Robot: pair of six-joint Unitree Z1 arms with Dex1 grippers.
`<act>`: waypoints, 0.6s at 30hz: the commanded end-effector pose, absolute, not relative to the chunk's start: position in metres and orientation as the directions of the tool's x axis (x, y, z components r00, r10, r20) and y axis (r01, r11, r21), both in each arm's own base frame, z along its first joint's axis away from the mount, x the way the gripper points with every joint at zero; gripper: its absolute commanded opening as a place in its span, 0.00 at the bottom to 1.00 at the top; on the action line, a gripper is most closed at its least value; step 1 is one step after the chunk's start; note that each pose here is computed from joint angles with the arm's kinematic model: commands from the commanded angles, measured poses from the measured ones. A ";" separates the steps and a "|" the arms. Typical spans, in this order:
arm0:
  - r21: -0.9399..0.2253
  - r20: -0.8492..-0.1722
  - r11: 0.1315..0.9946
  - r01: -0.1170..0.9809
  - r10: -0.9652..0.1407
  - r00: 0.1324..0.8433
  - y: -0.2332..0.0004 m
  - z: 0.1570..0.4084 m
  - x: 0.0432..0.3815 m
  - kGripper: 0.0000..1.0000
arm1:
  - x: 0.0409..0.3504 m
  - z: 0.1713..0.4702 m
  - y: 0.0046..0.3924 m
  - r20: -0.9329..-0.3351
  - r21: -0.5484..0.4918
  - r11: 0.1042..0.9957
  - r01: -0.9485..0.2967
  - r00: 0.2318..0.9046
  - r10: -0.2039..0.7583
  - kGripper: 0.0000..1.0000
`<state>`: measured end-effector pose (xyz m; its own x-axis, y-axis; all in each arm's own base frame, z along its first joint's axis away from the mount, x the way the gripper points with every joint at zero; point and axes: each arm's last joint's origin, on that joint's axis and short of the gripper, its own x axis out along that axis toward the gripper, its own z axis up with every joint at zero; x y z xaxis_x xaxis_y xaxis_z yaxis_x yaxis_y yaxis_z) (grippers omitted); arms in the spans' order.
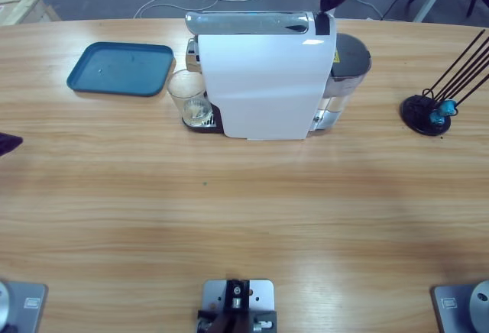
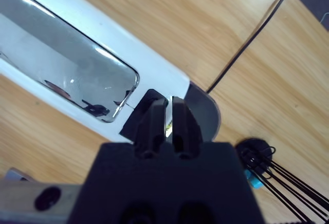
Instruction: Pour coffee
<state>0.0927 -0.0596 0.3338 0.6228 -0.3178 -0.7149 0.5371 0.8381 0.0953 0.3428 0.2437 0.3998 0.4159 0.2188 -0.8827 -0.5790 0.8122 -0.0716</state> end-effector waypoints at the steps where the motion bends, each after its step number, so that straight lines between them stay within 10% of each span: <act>1: 0.098 -0.741 0.845 0.526 -0.291 0.605 -0.064 0.328 0.100 0.99 | 0.330 0.445 0.239 -0.865 -0.077 0.815 -0.574 0.445 0.232 1.00; 18: 0.092 -0.746 0.844 0.529 -0.293 0.598 -0.065 0.326 0.102 0.99 | 0.315 0.455 0.229 -0.877 -0.050 0.812 -0.582 0.414 0.242 1.00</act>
